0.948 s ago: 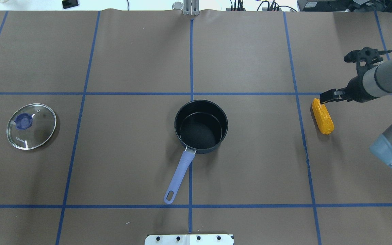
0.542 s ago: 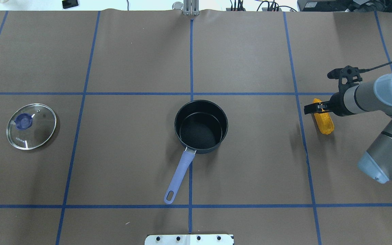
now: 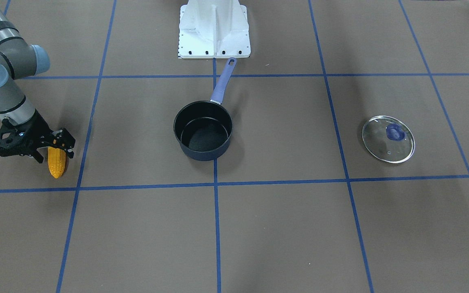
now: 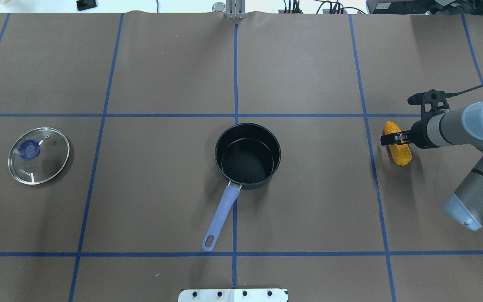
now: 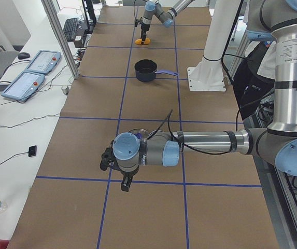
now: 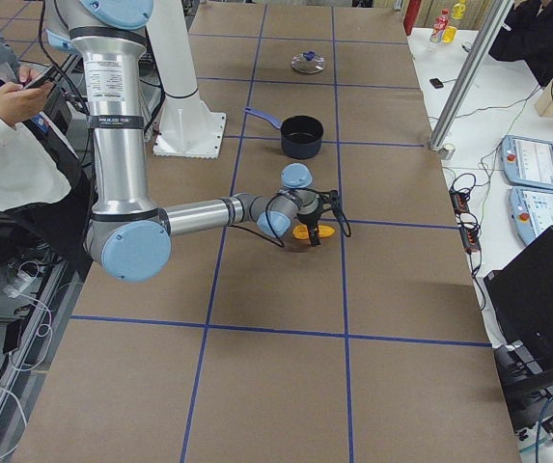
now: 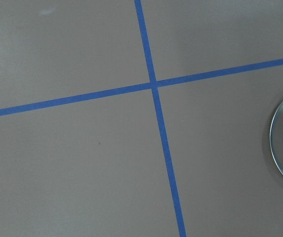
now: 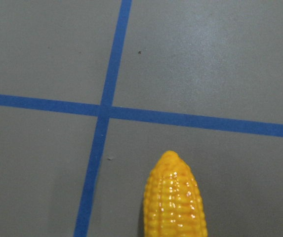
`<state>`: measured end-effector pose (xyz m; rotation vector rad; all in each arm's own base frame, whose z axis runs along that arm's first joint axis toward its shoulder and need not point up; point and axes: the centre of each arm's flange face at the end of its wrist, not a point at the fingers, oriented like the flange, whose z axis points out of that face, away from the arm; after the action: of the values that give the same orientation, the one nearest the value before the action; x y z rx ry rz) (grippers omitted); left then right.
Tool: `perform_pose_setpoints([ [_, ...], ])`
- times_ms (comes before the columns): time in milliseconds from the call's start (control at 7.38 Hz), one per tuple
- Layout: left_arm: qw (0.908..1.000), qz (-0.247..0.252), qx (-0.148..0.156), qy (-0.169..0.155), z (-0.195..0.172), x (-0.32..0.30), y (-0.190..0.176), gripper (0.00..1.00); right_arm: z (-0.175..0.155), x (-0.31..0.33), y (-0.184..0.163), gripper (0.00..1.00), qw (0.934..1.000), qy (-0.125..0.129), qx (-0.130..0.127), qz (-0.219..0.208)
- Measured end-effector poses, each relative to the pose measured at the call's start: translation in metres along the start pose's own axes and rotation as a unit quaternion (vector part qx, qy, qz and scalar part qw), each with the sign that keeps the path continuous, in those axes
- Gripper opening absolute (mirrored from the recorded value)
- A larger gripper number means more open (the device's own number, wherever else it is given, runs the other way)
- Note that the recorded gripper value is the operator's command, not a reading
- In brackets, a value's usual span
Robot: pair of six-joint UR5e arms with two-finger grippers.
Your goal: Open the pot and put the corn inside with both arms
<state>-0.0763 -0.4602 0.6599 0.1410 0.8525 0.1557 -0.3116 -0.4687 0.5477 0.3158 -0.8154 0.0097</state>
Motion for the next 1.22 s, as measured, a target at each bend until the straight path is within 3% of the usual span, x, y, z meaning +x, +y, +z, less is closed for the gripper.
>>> perform_pose_setpoints([
  [271, 1.0000, 0.000, 0.000, 0.001, 0.000, 0.000, 0.000, 0.99, 0.001, -0.001, -0.001, 0.00, 1.0000, 0.002, 0.002, 0.000],
  [542, 1.0000, 0.000, 0.000, 0.001, 0.001, 0.000, 0.000, 0.99, -0.016, -0.024, -0.009, 0.00, 0.9999, -0.016, 0.002, -0.006],
  [948, 1.0000, -0.004, -0.001, 0.001, 0.001, 0.000, 0.000, 0.99, -0.062, -0.120, -0.062, 0.00, 0.9991, -0.042, 0.007, 0.001],
  [1219, 0.9991, -0.042, -0.003, -0.003, 0.001, 0.001, 0.000, 0.99, -0.108, -0.195, -0.095, 0.00, 0.9981, -0.041, 0.001, 0.046],
])
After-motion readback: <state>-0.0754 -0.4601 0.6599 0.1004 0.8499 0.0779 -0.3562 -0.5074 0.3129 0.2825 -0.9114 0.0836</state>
